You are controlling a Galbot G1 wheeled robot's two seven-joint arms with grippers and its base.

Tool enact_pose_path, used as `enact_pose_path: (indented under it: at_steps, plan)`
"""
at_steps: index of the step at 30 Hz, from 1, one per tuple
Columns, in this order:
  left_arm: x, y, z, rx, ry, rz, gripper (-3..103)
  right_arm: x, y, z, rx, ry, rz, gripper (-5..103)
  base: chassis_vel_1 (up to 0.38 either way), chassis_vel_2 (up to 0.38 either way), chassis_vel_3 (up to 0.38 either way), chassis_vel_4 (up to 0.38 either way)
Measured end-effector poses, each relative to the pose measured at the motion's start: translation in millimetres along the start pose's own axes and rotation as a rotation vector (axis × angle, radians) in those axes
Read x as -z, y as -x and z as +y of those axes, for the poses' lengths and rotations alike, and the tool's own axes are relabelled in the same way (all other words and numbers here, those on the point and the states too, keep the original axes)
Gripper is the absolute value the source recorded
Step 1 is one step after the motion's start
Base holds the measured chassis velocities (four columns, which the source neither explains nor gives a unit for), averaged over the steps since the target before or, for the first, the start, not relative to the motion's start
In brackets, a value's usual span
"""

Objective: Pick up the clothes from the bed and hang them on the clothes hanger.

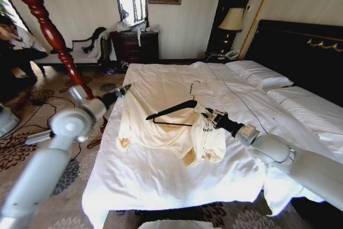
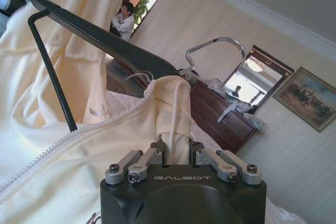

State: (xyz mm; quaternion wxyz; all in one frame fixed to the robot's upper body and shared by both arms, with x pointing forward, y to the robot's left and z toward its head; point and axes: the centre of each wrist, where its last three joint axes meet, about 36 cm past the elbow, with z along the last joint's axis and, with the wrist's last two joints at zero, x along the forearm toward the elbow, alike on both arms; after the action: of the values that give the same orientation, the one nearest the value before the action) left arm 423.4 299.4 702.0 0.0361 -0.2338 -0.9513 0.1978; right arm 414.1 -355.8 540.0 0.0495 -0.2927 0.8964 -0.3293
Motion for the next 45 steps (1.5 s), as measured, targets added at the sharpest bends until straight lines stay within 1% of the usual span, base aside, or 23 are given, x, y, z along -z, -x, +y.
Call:
enact_pose_path:
  at_steps: [3,8,9,11,12,14,15,21,23,26,27,28,30,31,32,33,35,36,37,38,40,42,45]
  plan:
    - [8.5,-9.6,-18.3,-0.065,0.045,-0.003,0,-0.2,0.7,3.1,-0.005,-0.006,0.029,22,0.000,0.000,0.000,0.000]
    - [14.7,-16.3,-32.4,-0.128,0.065,-0.010,0,-0.9,1.0,5.5,-0.009,-0.012,0.053,22,0.000,0.000,0.000,0.000]
    - [16.1,-19.3,-39.3,-0.160,0.073,-0.012,0,-2.3,1.5,7.8,-0.013,-0.011,0.068,22,0.000,0.000,0.000,0.000]
    - [15.6,-23.2,-47.0,-0.193,0.087,-0.011,0,-4.5,2.3,11.0,-0.022,-0.007,0.086,22,0.000,0.000,0.000,0.000]
    - [15.6,-23.2,-47.0,-0.193,0.087,-0.011,0,-4.5,2.3,11.0,-0.022,-0.007,0.086,22,0.000,0.000,0.000,0.000]
    - [14.2,-28.0,-54.5,-0.228,0.103,-0.009,0,-6.6,2.8,13.9,-0.030,-0.002,0.101,22,0.000,0.000,0.000,0.000]
    - [14.2,-28.0,-54.5,-0.228,0.103,-0.009,0,-6.6,2.8,13.9,-0.030,-0.002,0.101,22,0.000,0.000,0.000,0.000]
    - [9.7,-36.2,-67.8,-0.289,0.121,-0.005,0,-7.3,4.0,18.4,-0.032,0.018,0.097,22,0.000,0.000,0.000,0.000]
    - [-1.4,-37.4,-77.6,-0.344,0.125,0.031,0,-4.8,6.9,24.6,-0.020,0.054,0.066,22,0.000,0.000,0.000,0.000]
    - [-10.5,-37.1,-81.8,-0.366,0.127,0.063,0,-3.9,9.1,28.8,-0.013,0.079,0.041,22,0.000,0.000,0.000,0.000]
    - [-16.5,-37.0,-84.1,-0.377,0.129,0.083,0,-3.2,10.2,30.4,-0.010,0.092,0.026,22,0.000,0.000,0.000,0.000]
    - [-30.1,-35.2,-87.0,-0.389,0.131,0.132,0,-0.1,12.6,32.3,0.003,0.123,-0.023,22,0.000,0.000,0.000,0.000]
    - [-43.5,-31.6,-88.5,-0.396,0.133,0.183,0,3.4,13.5,31.8,0.015,0.144,-0.077,22,0.000,0.000,0.000,0.000]
    - [-43.5,-31.6,-88.5,-0.396,0.133,0.183,0,3.4,13.5,31.8,0.015,0.144,-0.077,22,0.000,0.000,0.000,0.000]
    - [-48.6,-30.0,-89.0,-0.400,0.132,0.203,0,5.7,13.8,30.5,0.016,0.149,-0.100,22,0.000,0.000,0.000,0.000]
    - [-58.4,-27.3,-89.8,-0.406,0.125,0.244,0,11.3,15.0,25.6,0.009,0.153,-0.136,22,0.000,0.000,0.000,0.000]
    - [-71.7,-24.6,-91.7,-0.413,0.125,0.300,0,18.2,16.5,17.8,-0.007,0.156,-0.166,22,0.000,0.000,0.000,0.000]
    - [-71.7,-24.6,-91.7,-0.413,0.125,0.300,0,18.2,16.5,17.8,-0.007,0.156,-0.166,22,0.000,0.000,0.000,0.000]
    - [-75.6,-23.9,-92.2,-0.414,0.128,0.316,0,19.8,16.8,15.4,-0.013,0.155,-0.172,22,0.000,0.000,0.000,0.000]
    - [-84.8,-22.7,-93.6,-0.416,0.136,0.350,0,22.9,17.0,10.3,-0.028,0.151,-0.181,22,0.000,0.000,0.000,0.000]
    - [-96.0,-21.6,-94.9,-0.415,0.150,0.384,0,26.0,16.6,5.4,-0.044,0.147,-0.190,22,0.000,0.000,0.000,0.000]
    - [-99.8,-21.3,-94.9,-0.411,0.158,0.393,0,27.6,16.3,4.0,-0.050,0.147,-0.193,22,0.000,0.000,0.000,0.000]
    - [-108.5,-20.9,-93.6,-0.393,0.189,0.410,0,32.1,15.1,2.1,-0.074,0.155,-0.199,22,0.000,0.000,0.000,0.000]
